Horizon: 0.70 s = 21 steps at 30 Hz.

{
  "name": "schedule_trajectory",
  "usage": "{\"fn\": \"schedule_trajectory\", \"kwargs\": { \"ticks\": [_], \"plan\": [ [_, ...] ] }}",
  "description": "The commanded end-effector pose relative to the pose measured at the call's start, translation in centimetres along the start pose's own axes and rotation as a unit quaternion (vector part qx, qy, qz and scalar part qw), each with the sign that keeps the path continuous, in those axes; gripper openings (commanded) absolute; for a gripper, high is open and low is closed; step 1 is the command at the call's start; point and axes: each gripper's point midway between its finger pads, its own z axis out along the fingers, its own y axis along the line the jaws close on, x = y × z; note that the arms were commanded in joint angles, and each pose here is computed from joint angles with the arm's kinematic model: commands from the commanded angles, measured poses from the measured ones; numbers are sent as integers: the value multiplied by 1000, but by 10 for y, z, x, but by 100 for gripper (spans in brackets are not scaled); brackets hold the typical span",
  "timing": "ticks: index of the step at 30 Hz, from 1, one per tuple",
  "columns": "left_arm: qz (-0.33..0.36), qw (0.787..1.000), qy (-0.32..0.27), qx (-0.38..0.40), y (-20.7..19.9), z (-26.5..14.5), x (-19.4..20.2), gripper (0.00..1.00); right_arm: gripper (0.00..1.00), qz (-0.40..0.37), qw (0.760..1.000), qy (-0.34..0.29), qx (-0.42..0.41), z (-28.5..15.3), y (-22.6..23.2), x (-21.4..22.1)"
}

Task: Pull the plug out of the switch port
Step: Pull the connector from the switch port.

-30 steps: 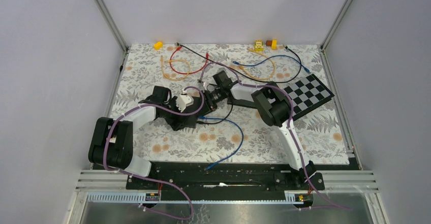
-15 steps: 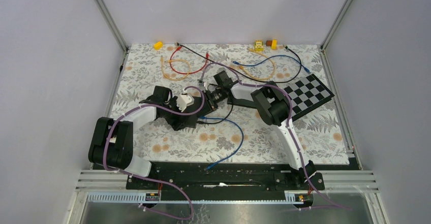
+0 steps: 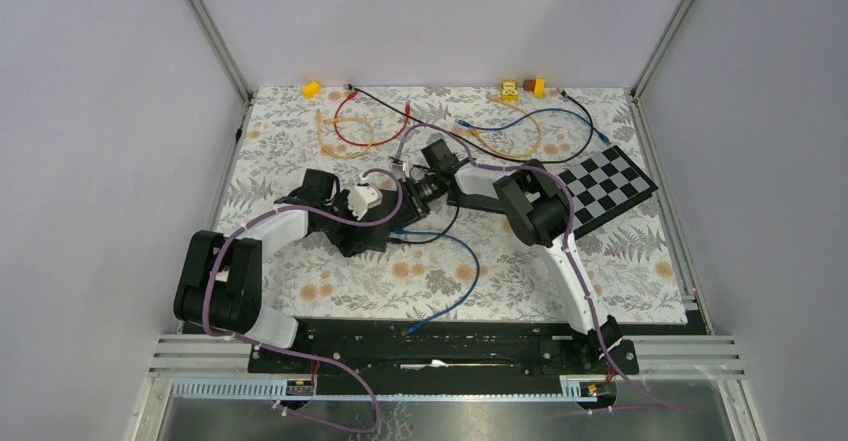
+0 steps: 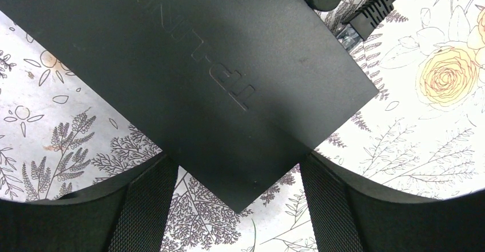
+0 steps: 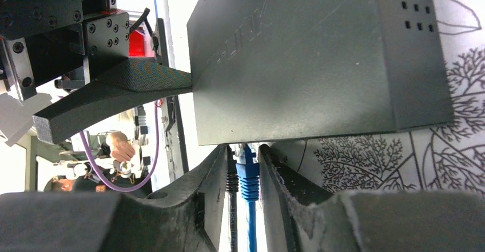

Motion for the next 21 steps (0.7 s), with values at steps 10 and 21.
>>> {"fn": "schedule_trajectory", "kwargs": {
  "ticks": [10,21],
  "plan": [
    [2,999,-33,-3,-7,2,-15,76,30,70,994,5,79,2,-57,21],
    [11,999,-43,-7,-19,-5,-18,81,11,96,992,2,81,2,-63,23]
  ]
}}
